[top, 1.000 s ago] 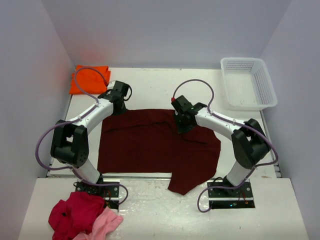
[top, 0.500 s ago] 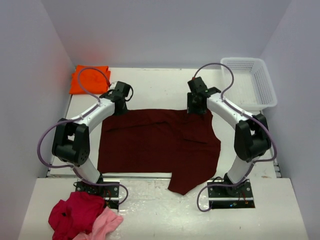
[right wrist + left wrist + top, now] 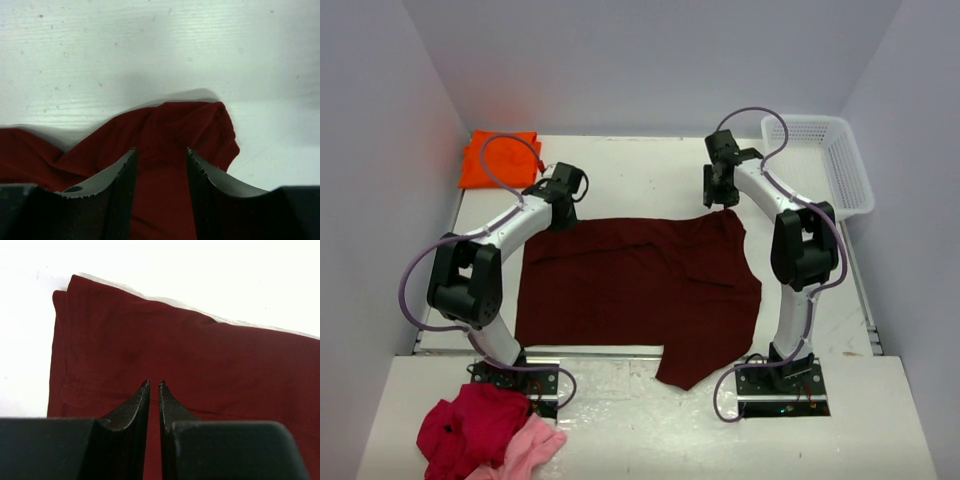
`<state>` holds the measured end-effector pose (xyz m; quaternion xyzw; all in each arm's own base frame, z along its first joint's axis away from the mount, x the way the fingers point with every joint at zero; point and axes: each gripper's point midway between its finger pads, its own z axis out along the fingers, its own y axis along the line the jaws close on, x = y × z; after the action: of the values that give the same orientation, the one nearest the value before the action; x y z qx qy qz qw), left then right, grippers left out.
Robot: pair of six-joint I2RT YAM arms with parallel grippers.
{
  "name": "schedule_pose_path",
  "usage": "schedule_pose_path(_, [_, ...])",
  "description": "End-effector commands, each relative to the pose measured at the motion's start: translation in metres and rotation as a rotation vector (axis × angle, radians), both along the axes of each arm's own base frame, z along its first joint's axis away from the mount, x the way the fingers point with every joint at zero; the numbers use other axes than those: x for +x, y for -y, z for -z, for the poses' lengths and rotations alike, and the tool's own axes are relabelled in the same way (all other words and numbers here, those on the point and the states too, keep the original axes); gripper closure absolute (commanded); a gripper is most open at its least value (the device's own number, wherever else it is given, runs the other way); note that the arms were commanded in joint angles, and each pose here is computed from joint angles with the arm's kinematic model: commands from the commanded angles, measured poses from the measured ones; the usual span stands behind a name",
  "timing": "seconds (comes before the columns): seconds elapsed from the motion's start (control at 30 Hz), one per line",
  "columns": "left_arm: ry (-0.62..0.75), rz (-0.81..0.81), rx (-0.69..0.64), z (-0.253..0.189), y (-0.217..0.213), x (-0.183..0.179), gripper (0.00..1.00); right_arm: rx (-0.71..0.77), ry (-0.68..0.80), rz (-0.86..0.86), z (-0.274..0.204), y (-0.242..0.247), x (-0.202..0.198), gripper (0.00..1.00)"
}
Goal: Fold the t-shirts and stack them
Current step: Fold the flattened tshirt in 1/3 of the way
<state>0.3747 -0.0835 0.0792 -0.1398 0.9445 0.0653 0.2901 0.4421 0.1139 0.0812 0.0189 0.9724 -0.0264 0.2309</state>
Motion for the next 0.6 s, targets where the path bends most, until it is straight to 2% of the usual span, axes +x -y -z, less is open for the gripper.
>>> schedule_pose_path(0.0, [0.054,0.025,-0.013,-0.013,0.007,0.016,0.87,-0.034,0.011,0.021,-0.011,0.018,0.007,0.55])
schedule_pose_path(0.23, [0.054,0.027,-0.026,-0.011,0.011,0.017,0.87,-0.061,-0.020,0.056,-0.001,0.038,0.001,0.57])
schedule_pose_path(0.57, [0.079,0.029,-0.029,-0.021,0.011,0.017,0.87,-0.015,-0.060,0.040,0.017,0.028,0.011,0.62])
